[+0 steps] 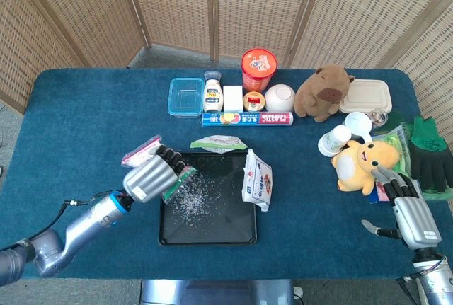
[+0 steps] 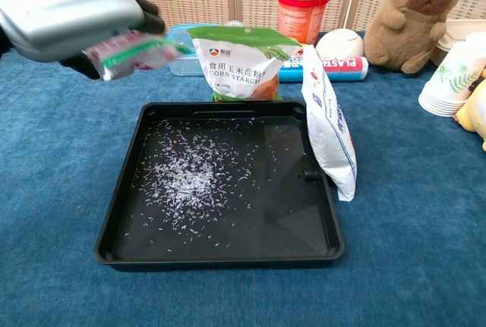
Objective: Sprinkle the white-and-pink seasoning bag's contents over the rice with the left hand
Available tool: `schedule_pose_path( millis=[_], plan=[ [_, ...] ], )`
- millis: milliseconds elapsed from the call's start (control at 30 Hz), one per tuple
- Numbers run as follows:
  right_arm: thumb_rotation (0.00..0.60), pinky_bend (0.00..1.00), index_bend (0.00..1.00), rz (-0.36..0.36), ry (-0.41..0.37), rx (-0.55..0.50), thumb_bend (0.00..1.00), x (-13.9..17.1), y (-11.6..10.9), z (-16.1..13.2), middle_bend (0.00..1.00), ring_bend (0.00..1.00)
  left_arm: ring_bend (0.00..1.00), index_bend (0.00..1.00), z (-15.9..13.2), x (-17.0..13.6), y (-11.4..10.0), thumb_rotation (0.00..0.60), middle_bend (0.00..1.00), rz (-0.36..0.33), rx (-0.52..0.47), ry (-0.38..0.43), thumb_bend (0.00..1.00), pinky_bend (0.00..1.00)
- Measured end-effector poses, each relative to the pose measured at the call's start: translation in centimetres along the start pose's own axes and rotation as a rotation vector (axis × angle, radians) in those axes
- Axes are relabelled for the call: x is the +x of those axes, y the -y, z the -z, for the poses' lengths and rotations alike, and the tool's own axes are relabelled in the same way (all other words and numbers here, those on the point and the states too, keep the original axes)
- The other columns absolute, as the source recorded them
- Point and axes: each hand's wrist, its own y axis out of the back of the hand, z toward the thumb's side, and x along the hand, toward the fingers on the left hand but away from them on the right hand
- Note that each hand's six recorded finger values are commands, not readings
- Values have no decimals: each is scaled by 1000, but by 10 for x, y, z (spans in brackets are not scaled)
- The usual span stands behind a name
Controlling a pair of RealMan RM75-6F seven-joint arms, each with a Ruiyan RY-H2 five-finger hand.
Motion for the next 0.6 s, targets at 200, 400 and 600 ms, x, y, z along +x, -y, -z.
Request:
schedule_pose_path(
  millis=[200, 400, 600],
  plan=[
    [567, 6, 0, -2, 0, 2, 0, 0, 1, -1, 15, 36, 540, 860, 17, -20, 26, 600, 675, 24, -223, -198, 320, 580],
    [566, 7, 0, -3, -1, 5, 0, 0, 2, -1, 15, 36, 540, 860, 23, -38, 48, 600, 675, 47, -441, -336, 320, 559],
    [568, 7, 0, -9, -2, 10, 0, -1, 4, -2, 15, 36, 540, 860, 24, -54, 72, 600, 675, 50, -700, -470, 317, 530]
  ],
)
